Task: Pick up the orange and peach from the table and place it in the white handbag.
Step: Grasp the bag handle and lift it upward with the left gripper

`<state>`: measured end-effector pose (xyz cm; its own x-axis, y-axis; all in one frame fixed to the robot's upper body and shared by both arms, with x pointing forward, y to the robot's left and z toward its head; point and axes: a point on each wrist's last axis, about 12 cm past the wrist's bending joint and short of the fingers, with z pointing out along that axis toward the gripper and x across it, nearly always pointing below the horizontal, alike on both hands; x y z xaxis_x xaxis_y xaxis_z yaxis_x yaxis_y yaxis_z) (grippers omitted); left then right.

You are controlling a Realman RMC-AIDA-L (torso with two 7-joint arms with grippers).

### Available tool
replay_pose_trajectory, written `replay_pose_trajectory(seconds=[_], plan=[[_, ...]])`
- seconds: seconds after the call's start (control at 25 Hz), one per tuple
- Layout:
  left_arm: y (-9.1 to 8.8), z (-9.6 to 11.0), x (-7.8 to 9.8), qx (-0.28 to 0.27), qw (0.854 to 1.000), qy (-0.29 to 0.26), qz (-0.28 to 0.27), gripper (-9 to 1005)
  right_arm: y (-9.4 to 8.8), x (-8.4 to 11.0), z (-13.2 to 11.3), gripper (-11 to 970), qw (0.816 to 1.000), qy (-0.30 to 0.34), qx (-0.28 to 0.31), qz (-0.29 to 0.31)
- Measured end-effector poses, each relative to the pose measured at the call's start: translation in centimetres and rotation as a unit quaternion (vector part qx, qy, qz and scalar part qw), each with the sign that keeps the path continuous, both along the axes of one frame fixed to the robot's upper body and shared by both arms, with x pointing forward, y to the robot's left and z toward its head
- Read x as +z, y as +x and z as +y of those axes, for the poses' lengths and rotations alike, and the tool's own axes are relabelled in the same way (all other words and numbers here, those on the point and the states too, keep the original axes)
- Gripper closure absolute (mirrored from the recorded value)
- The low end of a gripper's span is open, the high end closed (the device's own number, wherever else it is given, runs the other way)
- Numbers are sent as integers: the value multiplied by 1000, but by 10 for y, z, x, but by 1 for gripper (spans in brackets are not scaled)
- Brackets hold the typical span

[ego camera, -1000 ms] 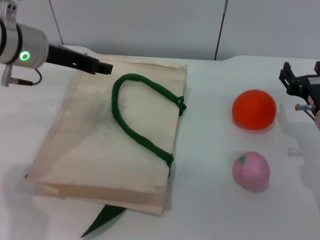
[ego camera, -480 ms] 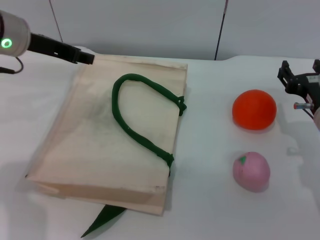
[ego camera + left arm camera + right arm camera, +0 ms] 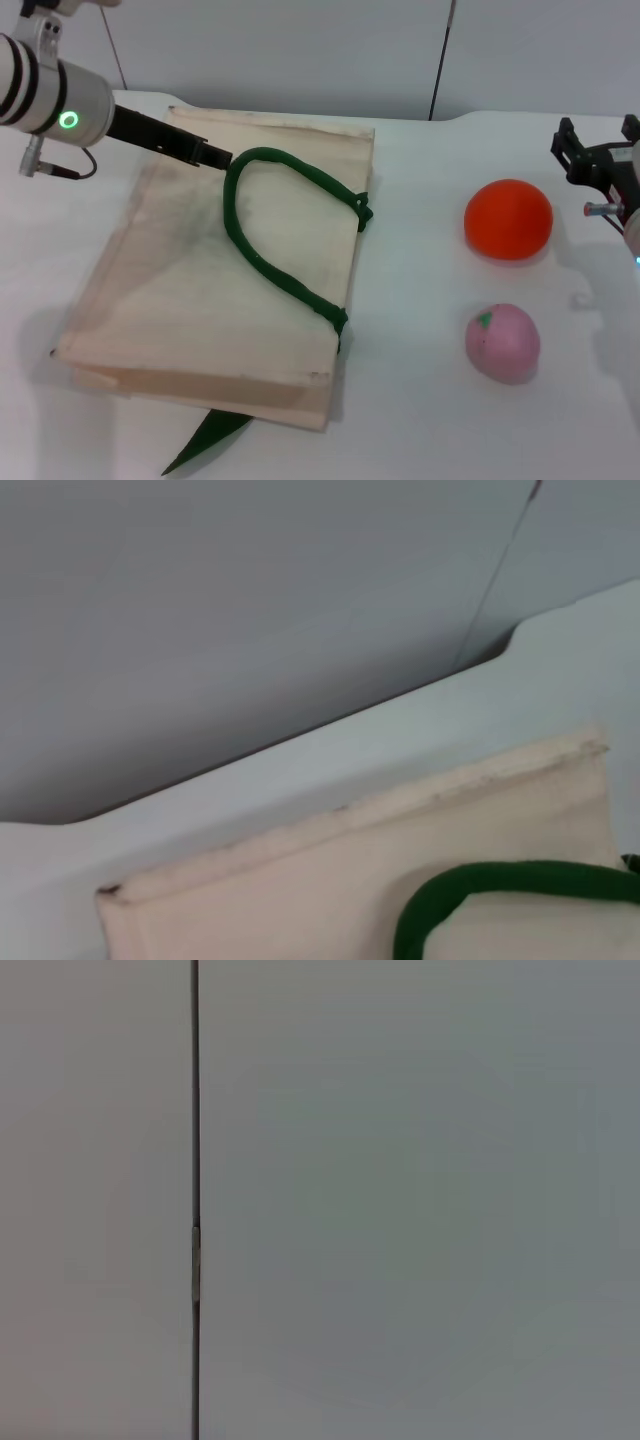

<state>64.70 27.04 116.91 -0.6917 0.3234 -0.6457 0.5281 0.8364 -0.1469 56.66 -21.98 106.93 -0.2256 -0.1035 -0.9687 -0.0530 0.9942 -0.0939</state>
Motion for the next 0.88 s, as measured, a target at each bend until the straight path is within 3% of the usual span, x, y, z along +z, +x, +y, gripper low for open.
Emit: replay_pose_trajectory(seconds=[0.48, 0.88], plan=[[3, 3, -4, 0, 999, 35, 15, 533, 0, 2, 2, 204, 1000, 1, 4, -1], [13, -5, 9, -21, 998, 54, -7, 535, 0, 3, 4, 204, 1000, 1, 8, -2]])
